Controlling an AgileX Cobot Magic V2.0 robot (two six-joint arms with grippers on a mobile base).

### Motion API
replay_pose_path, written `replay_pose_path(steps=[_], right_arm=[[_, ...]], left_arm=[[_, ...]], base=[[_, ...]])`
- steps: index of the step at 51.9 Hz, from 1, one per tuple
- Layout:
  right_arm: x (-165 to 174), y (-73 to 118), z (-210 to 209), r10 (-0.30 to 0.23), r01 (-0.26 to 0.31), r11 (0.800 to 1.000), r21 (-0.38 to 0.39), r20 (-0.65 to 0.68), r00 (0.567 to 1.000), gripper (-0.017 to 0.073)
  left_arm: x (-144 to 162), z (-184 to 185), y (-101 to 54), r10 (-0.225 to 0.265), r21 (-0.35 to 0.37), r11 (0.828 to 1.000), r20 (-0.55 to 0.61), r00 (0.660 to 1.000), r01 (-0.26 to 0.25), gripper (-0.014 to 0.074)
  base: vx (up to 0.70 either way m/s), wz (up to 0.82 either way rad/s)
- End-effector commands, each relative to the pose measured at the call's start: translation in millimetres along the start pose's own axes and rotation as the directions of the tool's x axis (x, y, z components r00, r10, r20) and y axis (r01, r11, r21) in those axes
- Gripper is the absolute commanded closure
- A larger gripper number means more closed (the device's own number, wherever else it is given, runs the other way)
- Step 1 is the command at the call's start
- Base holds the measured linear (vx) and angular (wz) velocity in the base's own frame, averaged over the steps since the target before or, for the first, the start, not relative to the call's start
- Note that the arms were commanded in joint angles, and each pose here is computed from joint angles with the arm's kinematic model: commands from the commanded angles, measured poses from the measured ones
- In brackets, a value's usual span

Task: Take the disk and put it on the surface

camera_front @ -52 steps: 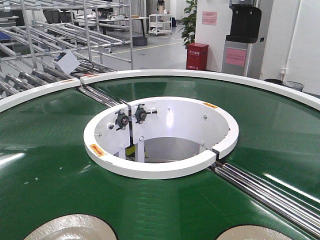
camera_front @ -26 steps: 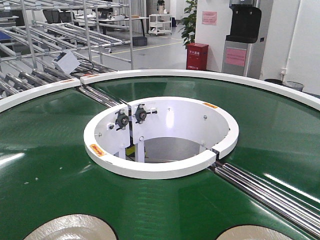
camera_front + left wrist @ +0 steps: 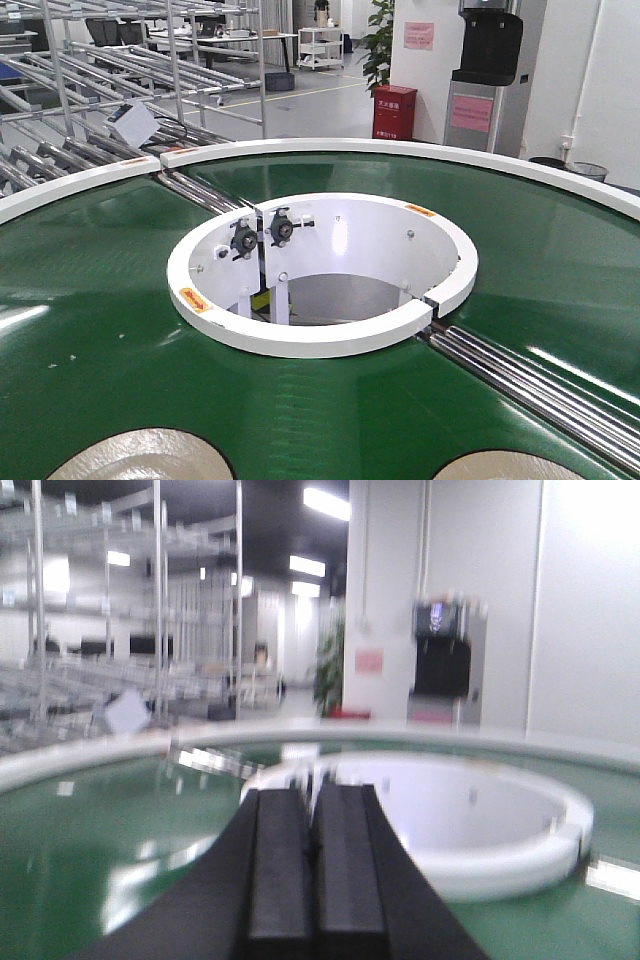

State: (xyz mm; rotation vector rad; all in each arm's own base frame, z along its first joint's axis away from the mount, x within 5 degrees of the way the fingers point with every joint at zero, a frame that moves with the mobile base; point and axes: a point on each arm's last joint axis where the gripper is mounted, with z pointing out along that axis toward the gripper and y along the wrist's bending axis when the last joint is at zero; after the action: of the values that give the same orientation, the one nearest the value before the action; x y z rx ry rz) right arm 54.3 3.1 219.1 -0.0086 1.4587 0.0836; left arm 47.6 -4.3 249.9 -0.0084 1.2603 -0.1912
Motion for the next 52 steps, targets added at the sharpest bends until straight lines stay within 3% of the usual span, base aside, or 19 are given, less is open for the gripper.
replay_pose_path(steps=[1,3,5,10,19,29,38,45,52], right_arm=[[-57,3.0,-8,-0.006,0.009,1.000,-0.012,0.209,0.978,0.0568],[-84,4.0,-12,-0.011,0.014,1.000,-0.008,0.244,0.970,0.0568],[-103,4.7,-12,-0.014,0.016,1.000,-0.007,0.263,0.965,0.0568],[-151,6.7,4,-0.014,0.016,1.000,-0.006,0.267,0.963,0.0568],[-187,8.4,62,-0.014,0.015,1.000,-0.005,0.179,0.984,0.0568],[-178,8.0,109,-0.011,0.011,1.000,-0.003,0.065,0.998,0.0568],[-169,7.7,124,-0.003,0.003,1.000,-0.003,0.024,1.000,0.0545],[-169,7.7,124,-0.004,0.004,1.000,-0.003,0.020,1.000,0.0453],[-169,7.7,124,-0.005,0.005,1.000,-0.003,0.020,1.000,0.0269]], left_arm=[[-55,1,-6.1,0.047,0.008,0.999,0.153,0.987,-0.049,0.0593],[-77,6,-9.3,0.116,0.004,0.993,0.136,0.984,-0.118,0.0593],[-93,12,-11.5,0.154,0.003,0.988,0.126,0.980,-0.155,0.0593],[-133,41,-16.9,0.207,0.003,0.978,0.099,0.973,-0.209,0.0593],[-145,103,-19.1,0.209,0.014,0.978,-0.013,0.978,-0.209,0.0593],[-113,149,-16.2,0.209,0.030,0.978,-0.178,0.962,-0.207,0.0593],[-99,163,-14.7,0.209,0.034,0.978,-0.229,0.951,-0.207,0.0571],[-96,164,-14.4,0.181,0.030,0.983,-0.248,0.952,-0.179,0.0490],[-93,164,-14.4,0.163,0.031,0.986,-0.280,0.946,-0.161,0.0314]], base=[[0.00,0.00],[0.00,0.00],[0.00,0.00],[0.00,0.00],[0.00,0.00],[0.00,0.00],[0.00,0.00],[0.00,0.00],[0.00,0.00]])
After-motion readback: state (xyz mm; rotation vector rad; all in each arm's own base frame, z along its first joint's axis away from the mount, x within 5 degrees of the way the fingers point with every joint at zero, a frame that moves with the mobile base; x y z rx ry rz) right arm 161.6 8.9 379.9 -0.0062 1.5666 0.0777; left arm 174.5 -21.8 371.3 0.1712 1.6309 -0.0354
